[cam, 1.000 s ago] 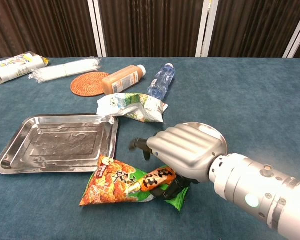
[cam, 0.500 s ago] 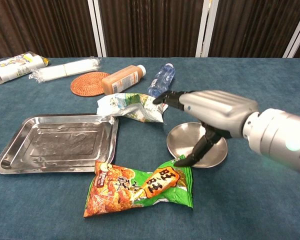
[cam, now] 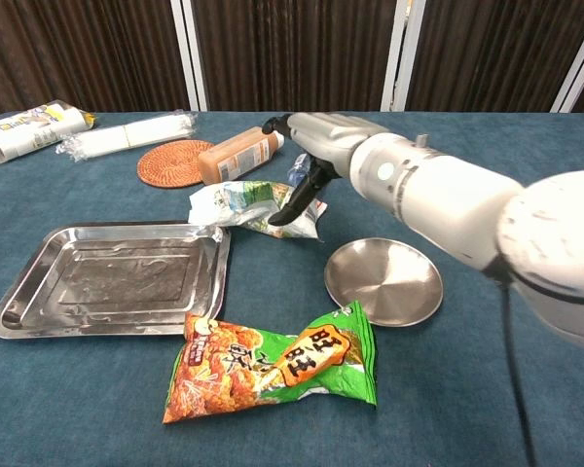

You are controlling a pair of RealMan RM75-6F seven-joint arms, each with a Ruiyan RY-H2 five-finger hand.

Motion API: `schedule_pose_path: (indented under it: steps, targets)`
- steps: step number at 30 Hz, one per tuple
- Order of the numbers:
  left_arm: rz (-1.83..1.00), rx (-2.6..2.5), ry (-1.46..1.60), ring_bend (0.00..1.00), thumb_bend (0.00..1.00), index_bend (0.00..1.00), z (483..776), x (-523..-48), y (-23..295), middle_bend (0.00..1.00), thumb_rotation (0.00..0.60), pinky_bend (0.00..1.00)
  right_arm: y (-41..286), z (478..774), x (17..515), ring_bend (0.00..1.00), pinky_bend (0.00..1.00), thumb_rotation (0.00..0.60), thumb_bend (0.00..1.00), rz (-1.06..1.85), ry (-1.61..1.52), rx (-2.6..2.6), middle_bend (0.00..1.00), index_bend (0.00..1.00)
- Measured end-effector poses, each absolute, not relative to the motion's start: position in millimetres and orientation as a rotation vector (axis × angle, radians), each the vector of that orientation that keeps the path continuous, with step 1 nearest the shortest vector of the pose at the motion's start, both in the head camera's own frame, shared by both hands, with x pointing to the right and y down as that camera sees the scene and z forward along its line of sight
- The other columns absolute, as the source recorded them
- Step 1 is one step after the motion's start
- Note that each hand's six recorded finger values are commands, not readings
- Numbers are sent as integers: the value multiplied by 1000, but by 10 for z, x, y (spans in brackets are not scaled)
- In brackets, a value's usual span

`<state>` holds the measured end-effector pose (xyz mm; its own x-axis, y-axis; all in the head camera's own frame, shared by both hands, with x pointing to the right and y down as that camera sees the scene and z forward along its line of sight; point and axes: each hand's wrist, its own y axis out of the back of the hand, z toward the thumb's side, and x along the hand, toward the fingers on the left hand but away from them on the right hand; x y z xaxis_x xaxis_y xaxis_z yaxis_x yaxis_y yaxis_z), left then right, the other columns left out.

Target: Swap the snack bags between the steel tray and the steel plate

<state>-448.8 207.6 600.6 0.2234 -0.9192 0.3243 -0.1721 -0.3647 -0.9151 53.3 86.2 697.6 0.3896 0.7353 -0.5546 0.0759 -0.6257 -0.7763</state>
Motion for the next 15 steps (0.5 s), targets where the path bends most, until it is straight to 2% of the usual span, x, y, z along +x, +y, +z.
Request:
schedule_pose_path:
  steps: [6,9,12,15]
  targets:
    - [-1217,-1710,1028,0,358,0,6017,-4519,2062,15,600,10,754,7177,252,0,119,600,225,1326,-655,-1950,105,43]
    - [-1229,-1699,1037,0,359,0,6019,-4557,2044,15,600,10,742,7257,211,28,159,600,252,1349,-645,-1945,195,183]
    - [-1235,-1701,1039,0,359,0,6033,-4569,2034,16,600,10,736,7365,186,106,231,600,282,1374,-638,-1935,283,310]
    - [-1239,-1700,1039,0,359,0,6039,-4575,2031,16,600,10,748,7470,171,180,283,600,302,1396,-622,-1918,330,405]
